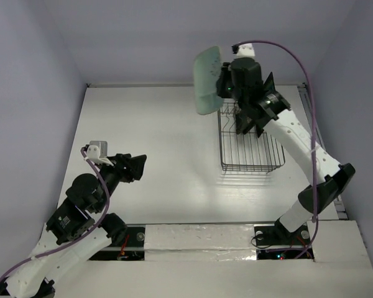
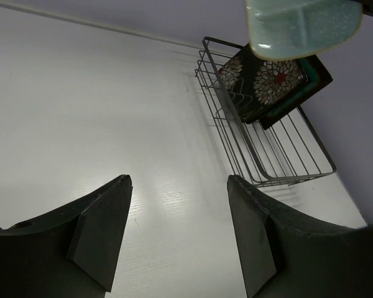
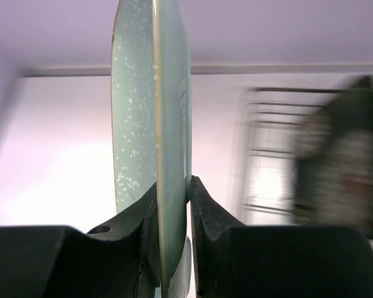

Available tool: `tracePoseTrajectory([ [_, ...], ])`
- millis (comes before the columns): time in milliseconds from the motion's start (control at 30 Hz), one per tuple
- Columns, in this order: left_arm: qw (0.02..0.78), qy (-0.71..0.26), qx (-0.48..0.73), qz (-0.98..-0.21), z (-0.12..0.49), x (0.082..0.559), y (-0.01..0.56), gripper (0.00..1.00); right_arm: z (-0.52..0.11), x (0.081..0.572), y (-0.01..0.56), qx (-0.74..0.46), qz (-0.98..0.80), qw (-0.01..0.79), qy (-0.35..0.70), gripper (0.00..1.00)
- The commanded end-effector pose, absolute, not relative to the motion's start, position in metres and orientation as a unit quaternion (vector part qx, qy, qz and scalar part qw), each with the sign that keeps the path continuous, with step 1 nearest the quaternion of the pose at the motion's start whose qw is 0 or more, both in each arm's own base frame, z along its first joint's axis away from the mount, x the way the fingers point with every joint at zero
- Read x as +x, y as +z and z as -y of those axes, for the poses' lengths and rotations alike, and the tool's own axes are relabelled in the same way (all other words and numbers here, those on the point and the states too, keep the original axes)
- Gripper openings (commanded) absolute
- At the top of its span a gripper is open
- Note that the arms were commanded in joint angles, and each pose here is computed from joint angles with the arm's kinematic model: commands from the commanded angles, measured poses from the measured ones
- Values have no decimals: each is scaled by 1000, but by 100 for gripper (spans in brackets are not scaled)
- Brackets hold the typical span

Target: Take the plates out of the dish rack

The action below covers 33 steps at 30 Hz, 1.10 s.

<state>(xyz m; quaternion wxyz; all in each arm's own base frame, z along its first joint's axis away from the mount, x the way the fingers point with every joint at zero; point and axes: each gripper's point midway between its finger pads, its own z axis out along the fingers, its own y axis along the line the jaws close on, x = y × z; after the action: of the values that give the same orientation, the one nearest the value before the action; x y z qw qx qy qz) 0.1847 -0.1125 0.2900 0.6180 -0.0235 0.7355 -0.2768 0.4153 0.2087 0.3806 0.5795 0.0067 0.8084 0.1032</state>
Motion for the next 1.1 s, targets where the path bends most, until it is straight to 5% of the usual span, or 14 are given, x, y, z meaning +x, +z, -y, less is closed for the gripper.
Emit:
tracePoseTrajectory([
  [0,634,-280,-36,-720,109,187,299,60,-313,414,438,14,-728,609,315,0],
  [500,654,-277,-92,-699,83,181,308,61,-527,443,348,29,-718,466,516,0],
  [767,650,-277,-86,-702,86,182,307,61,-561,461,275,67,-740,406,532,0],
  [1067,650,-278,-83,-702,87,182,307,61,-577,460,193,93,-778,332,525,13],
])
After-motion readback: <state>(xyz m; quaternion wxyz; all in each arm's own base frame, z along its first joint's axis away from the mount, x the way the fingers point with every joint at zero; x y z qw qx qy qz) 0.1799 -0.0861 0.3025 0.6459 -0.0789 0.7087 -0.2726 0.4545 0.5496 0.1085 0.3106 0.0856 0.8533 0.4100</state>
